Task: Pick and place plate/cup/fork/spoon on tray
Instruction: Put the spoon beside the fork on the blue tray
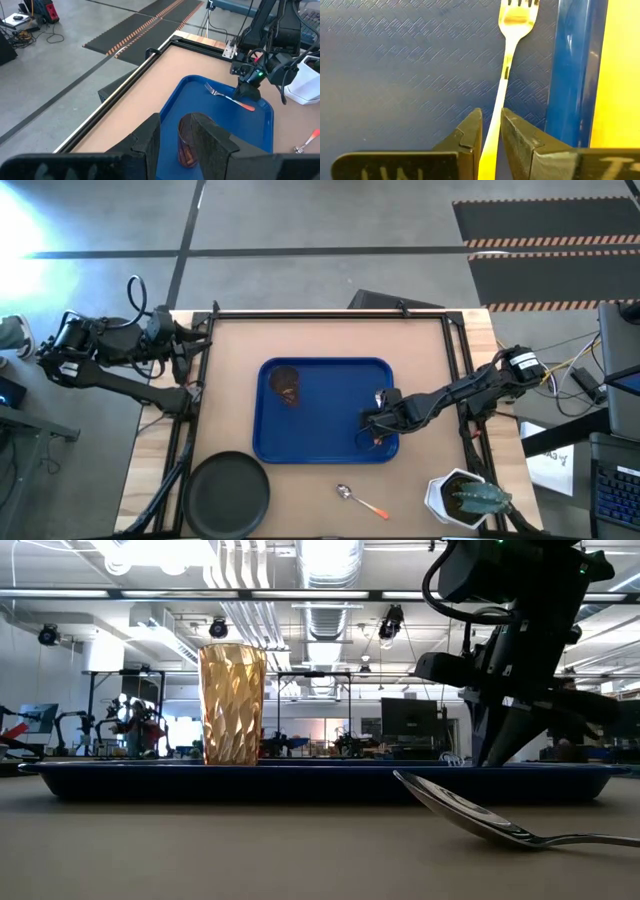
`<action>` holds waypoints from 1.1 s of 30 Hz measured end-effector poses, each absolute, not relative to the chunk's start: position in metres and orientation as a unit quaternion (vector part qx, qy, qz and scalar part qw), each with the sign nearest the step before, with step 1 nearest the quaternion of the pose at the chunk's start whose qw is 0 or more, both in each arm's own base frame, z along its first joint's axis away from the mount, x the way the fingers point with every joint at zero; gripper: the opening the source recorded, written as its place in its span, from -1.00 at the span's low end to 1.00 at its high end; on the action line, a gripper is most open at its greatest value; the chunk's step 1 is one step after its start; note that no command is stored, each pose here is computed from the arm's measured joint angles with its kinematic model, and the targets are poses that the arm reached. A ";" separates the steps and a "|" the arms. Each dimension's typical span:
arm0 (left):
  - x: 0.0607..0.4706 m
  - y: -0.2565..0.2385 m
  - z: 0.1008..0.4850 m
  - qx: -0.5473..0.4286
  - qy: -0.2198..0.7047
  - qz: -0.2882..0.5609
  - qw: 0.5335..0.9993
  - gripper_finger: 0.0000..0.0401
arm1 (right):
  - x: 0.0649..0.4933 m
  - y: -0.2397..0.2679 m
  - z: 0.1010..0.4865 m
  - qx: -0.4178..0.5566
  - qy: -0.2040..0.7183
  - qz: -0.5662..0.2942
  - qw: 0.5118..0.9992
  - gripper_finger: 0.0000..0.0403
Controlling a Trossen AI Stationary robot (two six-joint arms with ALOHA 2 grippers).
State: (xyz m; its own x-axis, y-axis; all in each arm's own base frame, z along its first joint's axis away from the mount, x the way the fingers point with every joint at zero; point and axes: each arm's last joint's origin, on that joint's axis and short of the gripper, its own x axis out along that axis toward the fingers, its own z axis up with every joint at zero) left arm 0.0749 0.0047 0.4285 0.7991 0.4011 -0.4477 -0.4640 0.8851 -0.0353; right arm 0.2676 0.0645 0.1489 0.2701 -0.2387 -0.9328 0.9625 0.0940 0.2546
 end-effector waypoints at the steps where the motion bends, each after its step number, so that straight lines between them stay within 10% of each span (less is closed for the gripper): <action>1: 0.075 0.005 0.429 -0.072 0.219 0.229 0.946 -0.54 | 0.268 0.065 0.150 0.480 0.377 -0.467 0.640 -0.69; 20: 0.075 0.005 0.429 -0.071 0.219 0.228 0.946 -0.54 | 0.326 0.116 0.280 0.451 0.384 -0.167 0.788 -0.69; 33: 0.075 0.005 0.428 -0.071 0.220 0.229 0.946 -0.54 | 0.336 0.201 0.259 0.495 0.484 -0.133 0.709 -0.68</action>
State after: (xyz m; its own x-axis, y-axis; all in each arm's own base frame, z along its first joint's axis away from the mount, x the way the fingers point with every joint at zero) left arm 0.0749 0.0047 0.4284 0.7988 0.4014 -0.4482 -0.4637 0.8853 -0.0336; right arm 0.3362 0.2010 0.2593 0.4957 0.2910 -0.8183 0.6675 0.4752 0.5733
